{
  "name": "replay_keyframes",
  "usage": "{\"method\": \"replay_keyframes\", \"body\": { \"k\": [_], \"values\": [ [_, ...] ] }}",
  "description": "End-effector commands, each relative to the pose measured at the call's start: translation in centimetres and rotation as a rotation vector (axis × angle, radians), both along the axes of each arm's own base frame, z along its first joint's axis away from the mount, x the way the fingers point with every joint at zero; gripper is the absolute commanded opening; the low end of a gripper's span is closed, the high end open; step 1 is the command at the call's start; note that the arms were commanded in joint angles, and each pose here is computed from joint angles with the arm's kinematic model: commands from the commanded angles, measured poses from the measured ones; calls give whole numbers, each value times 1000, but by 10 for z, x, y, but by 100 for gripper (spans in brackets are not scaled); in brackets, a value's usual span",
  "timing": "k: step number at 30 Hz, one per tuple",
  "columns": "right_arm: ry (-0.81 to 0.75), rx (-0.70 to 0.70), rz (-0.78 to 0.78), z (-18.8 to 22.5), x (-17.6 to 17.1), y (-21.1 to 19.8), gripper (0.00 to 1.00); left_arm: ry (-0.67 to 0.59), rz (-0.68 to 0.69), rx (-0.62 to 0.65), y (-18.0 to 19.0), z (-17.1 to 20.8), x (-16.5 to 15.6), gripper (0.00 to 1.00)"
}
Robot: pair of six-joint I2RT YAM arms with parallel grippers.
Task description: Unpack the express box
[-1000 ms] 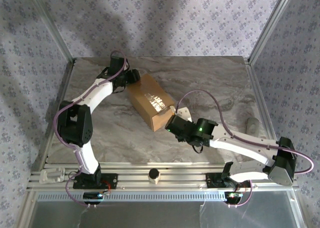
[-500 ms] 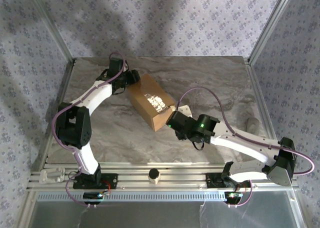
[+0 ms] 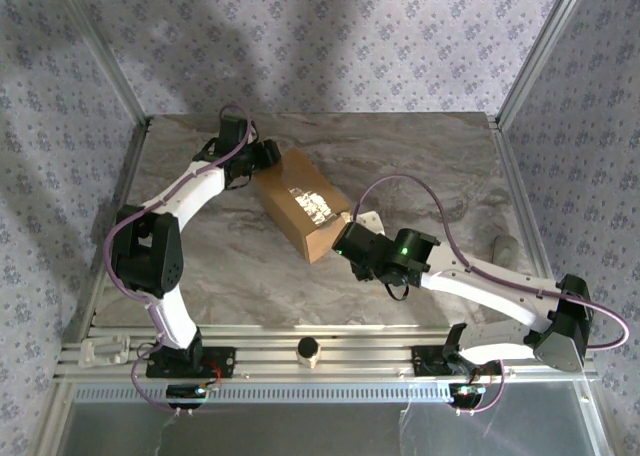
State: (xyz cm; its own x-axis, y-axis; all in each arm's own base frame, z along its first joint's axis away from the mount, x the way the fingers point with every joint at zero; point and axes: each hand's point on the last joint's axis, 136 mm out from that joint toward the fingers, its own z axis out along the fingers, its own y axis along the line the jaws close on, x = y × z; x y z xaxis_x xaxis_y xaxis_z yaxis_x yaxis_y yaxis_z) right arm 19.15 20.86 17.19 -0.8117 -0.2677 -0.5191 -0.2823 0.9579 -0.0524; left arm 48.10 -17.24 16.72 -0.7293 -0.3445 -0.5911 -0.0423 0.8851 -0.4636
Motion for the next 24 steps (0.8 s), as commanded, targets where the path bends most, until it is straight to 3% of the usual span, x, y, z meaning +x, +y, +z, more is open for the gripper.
{"method": "replay_keyframes", "body": {
  "k": [1,24],
  "values": [
    [-6,7,-17,3,3,2,0,84,-49,0,-9,-13,-19,59],
    [-33,-61,-1,4,-2,1,0,95,-17,26,10,-16,-18,58]
  ]
}}
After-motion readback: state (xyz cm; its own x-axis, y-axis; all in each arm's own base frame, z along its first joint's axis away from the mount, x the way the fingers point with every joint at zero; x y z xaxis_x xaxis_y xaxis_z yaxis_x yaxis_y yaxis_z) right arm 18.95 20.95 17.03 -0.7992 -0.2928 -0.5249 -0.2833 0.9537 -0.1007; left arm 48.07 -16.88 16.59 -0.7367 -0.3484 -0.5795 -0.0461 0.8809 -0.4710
